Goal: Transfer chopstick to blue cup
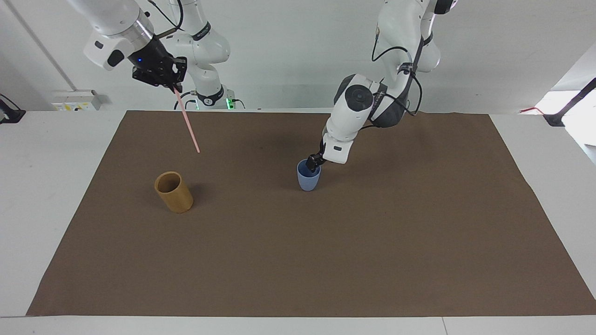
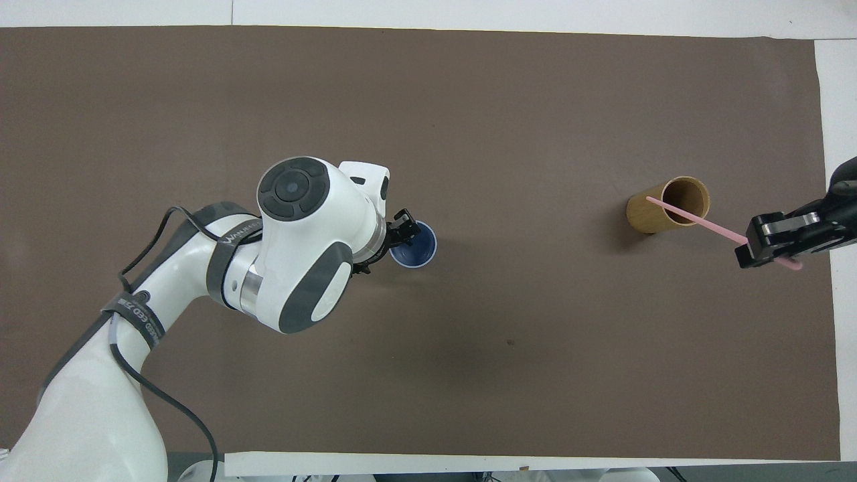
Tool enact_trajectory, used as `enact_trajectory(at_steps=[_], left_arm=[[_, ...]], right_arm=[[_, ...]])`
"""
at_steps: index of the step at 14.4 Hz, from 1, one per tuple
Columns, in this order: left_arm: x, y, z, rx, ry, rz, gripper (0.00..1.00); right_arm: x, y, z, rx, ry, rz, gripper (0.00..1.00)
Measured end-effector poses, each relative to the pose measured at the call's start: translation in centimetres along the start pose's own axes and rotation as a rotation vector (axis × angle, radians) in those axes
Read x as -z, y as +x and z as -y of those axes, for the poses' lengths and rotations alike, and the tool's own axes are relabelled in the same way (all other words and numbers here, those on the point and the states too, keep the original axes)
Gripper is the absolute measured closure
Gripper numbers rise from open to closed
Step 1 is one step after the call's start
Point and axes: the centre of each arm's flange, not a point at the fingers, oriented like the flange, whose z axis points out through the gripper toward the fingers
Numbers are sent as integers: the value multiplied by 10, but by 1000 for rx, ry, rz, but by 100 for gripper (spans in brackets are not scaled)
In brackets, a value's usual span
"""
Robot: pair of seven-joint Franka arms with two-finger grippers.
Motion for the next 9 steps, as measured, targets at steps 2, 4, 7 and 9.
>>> enact_trajectory(at_steps=[2, 4, 7, 9], left_arm=[[34, 13, 9, 19, 11, 8, 0], [60, 40, 36, -16, 61, -28, 0], [104, 105, 101, -152, 92, -46, 0], [137, 153, 160, -256, 87, -54, 0]], right_arm=[[-9, -2, 34, -108, 52, 29, 91], [-27, -6, 88, -188, 55, 34, 91], [-74, -12, 161, -286, 123, 29, 91], [-101, -4, 178, -345, 199, 27, 91]])
